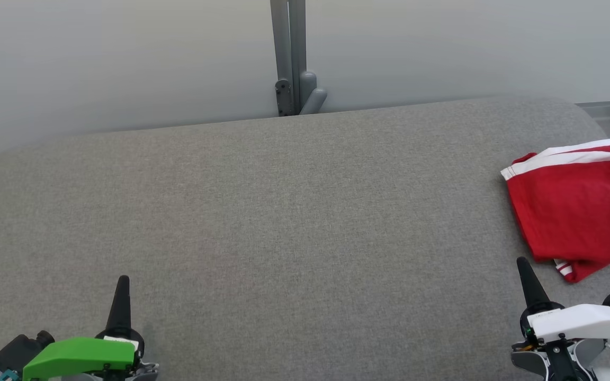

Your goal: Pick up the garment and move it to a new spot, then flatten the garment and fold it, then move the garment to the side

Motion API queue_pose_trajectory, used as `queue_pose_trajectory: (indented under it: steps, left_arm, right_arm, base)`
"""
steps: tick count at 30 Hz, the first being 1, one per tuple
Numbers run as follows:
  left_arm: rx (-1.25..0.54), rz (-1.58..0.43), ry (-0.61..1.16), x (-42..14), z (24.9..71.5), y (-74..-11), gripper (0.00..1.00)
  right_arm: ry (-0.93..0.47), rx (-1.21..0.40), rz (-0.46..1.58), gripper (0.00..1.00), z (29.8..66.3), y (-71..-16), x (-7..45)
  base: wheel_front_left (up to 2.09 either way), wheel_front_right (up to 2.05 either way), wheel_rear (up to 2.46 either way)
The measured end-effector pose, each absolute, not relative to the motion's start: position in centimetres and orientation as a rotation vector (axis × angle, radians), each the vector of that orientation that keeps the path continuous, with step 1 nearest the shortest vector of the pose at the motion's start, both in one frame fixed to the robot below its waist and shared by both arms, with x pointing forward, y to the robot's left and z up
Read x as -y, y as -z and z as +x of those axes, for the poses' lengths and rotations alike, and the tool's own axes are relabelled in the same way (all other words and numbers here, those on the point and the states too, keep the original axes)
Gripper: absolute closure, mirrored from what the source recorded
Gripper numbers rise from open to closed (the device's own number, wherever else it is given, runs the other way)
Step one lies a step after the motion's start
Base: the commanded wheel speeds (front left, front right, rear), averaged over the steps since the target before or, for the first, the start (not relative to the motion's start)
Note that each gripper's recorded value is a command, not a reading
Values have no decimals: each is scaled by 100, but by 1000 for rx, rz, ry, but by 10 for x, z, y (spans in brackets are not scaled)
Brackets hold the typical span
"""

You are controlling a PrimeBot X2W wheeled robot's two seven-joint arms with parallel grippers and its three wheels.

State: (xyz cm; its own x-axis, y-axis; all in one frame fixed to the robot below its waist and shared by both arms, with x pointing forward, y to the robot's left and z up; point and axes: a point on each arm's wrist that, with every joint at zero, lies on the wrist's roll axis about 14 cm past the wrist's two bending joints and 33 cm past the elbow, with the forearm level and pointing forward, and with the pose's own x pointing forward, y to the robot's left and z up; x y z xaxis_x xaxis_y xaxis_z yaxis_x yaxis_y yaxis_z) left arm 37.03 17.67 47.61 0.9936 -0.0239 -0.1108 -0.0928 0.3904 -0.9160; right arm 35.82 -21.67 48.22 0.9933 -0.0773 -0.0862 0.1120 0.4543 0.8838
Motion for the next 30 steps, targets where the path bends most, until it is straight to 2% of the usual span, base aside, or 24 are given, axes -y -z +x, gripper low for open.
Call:
queue_pose_trajectory:
  steps: [30]
  left_arm:
    - [-57, -1412, -32, -189, 380, -492, 100]
  right_arm:
    - [63, -18, 1378, 100, 374, -495, 208]
  base:
    - [0, 0, 0]
